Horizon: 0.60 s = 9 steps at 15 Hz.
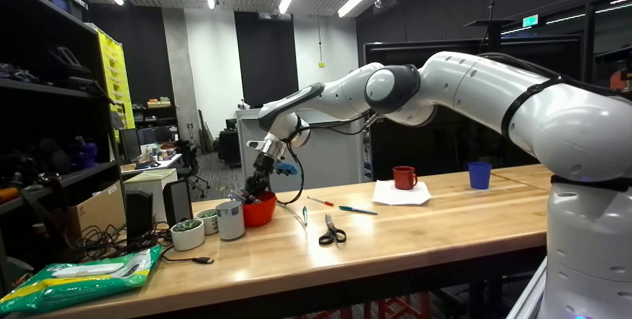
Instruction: Remove the purple pen from the orange bowl and put it on the counter.
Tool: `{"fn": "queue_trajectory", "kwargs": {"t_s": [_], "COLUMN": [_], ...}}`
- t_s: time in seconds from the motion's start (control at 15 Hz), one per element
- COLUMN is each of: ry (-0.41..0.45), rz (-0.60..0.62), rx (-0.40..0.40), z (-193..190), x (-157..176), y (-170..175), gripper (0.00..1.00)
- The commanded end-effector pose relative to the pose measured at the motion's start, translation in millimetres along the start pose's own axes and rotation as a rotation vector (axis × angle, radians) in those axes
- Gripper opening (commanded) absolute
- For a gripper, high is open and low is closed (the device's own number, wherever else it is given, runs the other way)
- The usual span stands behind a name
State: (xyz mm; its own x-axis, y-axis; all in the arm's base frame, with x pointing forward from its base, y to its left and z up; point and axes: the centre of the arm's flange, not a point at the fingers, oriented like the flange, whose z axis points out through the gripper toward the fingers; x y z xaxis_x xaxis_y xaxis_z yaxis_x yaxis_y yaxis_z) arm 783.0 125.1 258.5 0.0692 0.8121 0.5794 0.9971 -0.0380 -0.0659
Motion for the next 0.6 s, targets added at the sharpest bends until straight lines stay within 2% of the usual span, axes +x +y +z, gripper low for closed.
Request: {"fn": "queue_trajectory", "kwargs": {"t_s": [0.0, 0.53], "ry": [-0.015, 0.0], "rz": [-0.017, -0.012], "rx": [-0.027, -0.071], "z": [-4.5, -15.2], "x": [13.6, 29.5], "y": [-6.5, -8.1], "gripper": [0.04, 0.04]}}
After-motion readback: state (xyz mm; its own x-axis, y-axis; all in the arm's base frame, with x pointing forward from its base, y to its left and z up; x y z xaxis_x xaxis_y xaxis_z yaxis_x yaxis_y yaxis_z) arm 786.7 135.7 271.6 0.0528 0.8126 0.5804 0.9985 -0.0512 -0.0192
